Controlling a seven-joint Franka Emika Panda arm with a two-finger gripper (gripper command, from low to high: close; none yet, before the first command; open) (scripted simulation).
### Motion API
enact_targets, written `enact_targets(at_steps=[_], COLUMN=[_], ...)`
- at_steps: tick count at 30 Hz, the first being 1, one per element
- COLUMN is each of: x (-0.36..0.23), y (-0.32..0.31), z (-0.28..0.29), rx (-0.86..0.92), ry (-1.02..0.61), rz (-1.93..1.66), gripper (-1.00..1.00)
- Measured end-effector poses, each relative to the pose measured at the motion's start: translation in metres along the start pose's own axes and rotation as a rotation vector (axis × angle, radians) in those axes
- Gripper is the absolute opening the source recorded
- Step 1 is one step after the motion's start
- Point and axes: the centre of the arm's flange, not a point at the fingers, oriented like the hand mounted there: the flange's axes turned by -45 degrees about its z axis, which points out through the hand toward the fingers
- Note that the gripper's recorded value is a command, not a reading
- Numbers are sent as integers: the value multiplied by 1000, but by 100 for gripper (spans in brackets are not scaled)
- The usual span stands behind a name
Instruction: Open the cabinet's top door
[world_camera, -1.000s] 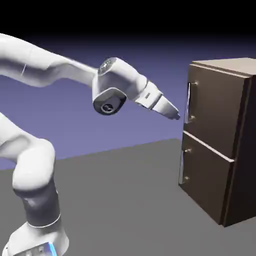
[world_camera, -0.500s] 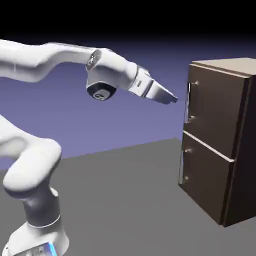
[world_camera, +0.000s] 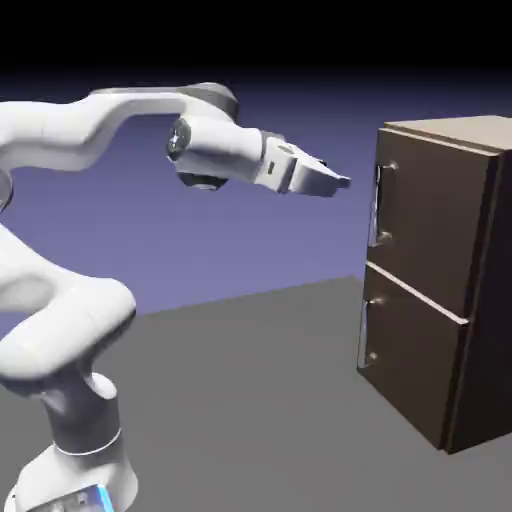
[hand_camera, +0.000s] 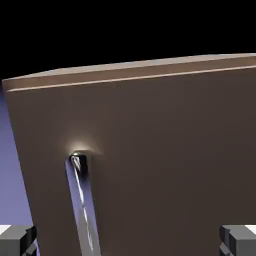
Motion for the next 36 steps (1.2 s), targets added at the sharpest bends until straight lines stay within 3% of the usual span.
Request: enact_targets(at_steps=[21, 27, 28, 36], x=[-89, -82, -80, -86], y=[-33, -33, -32, -6], z=[97, 142, 149, 113], rx=[-19, -21, -21, 143], ry=[231, 235, 235, 227], rz=[-80, -82, -82, -101], gripper=[0, 0, -100, -100])
